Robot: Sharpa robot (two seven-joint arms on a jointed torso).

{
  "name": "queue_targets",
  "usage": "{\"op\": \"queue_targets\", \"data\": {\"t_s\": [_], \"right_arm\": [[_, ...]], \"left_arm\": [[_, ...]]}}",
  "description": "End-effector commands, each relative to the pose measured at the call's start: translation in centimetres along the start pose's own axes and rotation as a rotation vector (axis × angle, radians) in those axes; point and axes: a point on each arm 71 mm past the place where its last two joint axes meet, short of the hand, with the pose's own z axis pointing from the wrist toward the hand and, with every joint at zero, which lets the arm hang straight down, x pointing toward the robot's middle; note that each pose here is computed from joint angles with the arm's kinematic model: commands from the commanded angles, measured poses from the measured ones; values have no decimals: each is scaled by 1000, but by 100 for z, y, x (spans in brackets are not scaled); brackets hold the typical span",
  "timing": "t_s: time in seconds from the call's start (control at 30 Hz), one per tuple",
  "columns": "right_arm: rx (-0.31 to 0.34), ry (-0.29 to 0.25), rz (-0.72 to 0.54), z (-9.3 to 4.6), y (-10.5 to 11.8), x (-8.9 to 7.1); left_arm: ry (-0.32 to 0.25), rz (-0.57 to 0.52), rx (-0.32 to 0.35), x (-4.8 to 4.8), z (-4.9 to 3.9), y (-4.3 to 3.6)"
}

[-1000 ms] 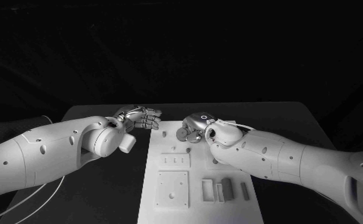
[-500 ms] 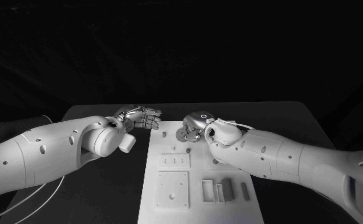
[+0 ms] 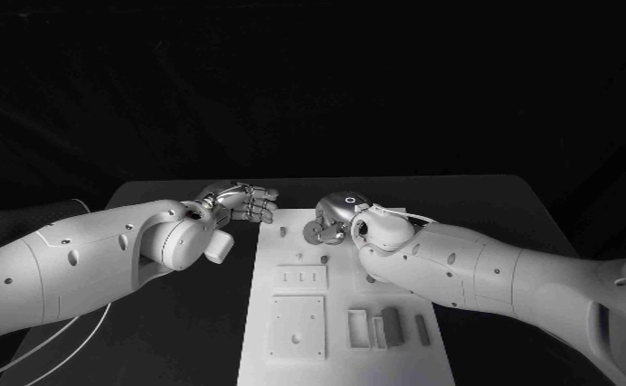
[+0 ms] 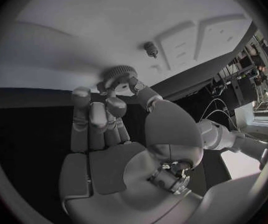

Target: Assemble the parts on the task board

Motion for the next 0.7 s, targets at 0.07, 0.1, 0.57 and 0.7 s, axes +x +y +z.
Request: {"op": "queue_targets", "data": {"t_s": [0.07, 0.1, 0.57, 0.7], "right_arm": [[21, 8, -19, 0, -14, 11], [25, 7, -19, 0, -19, 10], [35, 3, -20, -8, -40, 9], [33, 16, -10, -12, -33, 18]], "left_arm": [[11, 1, 7, 18, 0, -15], [12, 1, 7, 19, 0, -15], [10, 1, 7, 13, -1, -14], [10, 1, 6, 11, -4, -13]]}}
